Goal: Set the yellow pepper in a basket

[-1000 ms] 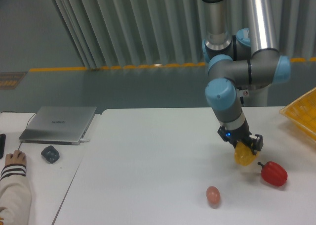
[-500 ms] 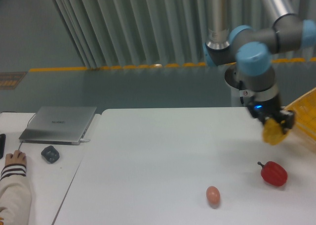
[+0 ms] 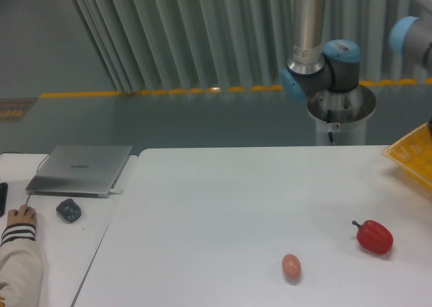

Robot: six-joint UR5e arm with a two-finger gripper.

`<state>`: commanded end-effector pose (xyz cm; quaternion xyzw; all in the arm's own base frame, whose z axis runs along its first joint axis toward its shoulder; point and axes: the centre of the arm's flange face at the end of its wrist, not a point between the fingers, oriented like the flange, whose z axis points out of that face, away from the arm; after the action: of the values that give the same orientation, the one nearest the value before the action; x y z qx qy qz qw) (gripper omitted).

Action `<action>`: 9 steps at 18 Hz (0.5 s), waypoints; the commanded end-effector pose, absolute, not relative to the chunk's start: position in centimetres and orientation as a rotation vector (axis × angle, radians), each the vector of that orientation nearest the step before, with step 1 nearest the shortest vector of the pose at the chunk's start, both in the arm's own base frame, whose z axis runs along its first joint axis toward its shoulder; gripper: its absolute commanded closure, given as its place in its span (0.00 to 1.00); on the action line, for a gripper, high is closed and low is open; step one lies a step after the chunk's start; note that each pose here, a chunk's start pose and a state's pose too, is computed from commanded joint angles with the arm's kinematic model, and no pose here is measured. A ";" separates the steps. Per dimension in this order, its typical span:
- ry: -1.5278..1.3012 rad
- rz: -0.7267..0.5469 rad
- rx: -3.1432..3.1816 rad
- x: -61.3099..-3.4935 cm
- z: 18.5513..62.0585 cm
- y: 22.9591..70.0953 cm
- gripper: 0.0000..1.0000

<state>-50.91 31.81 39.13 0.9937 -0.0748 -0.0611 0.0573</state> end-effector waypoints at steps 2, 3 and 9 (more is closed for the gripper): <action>-0.214 -0.206 3.016 -52.4 37.5 31.7 0.66; -0.218 -0.213 3.017 -53.2 36.9 31.4 0.62; -0.244 -0.235 3.072 -55.5 34.9 31.0 0.00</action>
<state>-55.54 31.00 34.87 0.9937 -0.0789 -0.0759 0.0255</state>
